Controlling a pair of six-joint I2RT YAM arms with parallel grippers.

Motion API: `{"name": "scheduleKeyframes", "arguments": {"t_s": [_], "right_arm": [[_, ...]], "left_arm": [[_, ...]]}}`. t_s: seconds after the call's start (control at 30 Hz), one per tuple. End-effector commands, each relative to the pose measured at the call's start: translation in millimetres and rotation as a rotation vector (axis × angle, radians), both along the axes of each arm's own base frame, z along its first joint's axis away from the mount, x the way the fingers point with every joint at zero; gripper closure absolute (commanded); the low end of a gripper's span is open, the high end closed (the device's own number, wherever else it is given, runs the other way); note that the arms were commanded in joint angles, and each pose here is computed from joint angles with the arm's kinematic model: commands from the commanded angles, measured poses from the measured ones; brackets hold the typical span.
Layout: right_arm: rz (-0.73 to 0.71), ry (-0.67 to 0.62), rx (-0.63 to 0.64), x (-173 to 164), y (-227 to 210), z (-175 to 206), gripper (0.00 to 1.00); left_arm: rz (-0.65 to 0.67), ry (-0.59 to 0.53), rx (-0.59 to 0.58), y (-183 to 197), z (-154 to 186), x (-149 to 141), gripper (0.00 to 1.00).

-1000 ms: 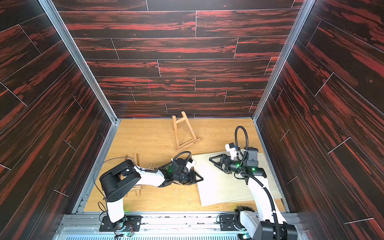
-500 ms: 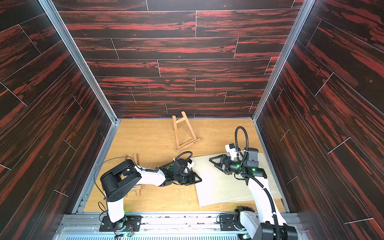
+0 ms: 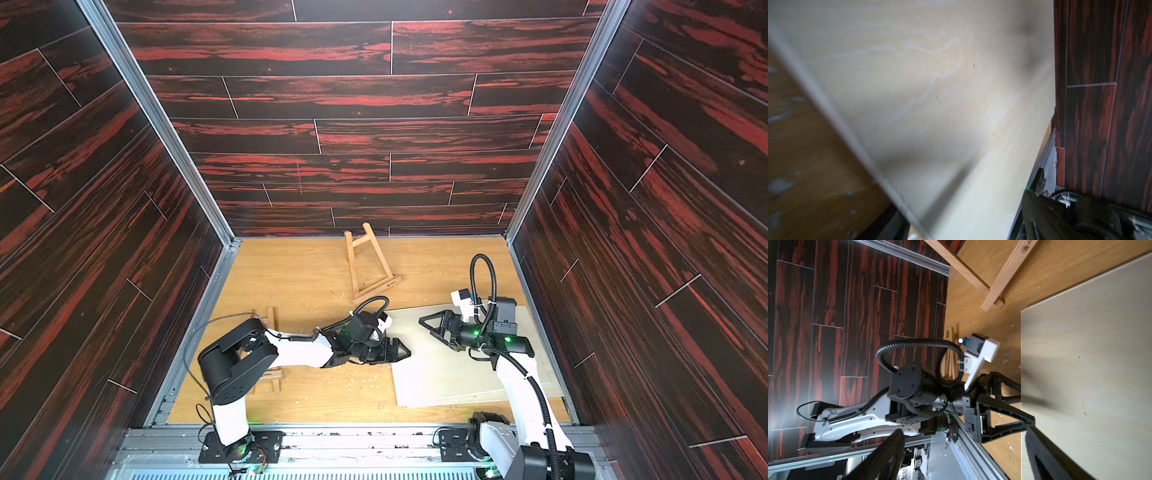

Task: Disassemble the easel
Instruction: Place the drawing board on the drawing board, then adjust the drawing board.

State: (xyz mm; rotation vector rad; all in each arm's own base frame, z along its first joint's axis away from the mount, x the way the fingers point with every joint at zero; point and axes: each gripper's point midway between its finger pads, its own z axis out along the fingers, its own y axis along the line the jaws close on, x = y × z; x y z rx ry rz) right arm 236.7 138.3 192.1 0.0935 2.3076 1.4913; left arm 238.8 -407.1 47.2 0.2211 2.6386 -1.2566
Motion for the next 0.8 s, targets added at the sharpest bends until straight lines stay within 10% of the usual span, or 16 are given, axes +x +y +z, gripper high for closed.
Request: {"name": "scheduleKeyframes", "arguments": {"t_s": [0.0, 0.23, 0.77], "right_arm": [[-0.013, -0.02, -0.043, 4, -4, 3, 0.06], [-0.032, -0.021, -0.172, 12, -2, -10, 0.06], [0.099, -0.098, -1.022, 45, 61, -111, 0.01]], "left_arm": [[0.066, -0.012, 0.189, 36, -15, 4, 0.03], [0.171, -0.12, 0.346, 78, 4, 16, 0.0], [0.463, -0.267, 0.444, 213, 54, -7, 0.0]]}}
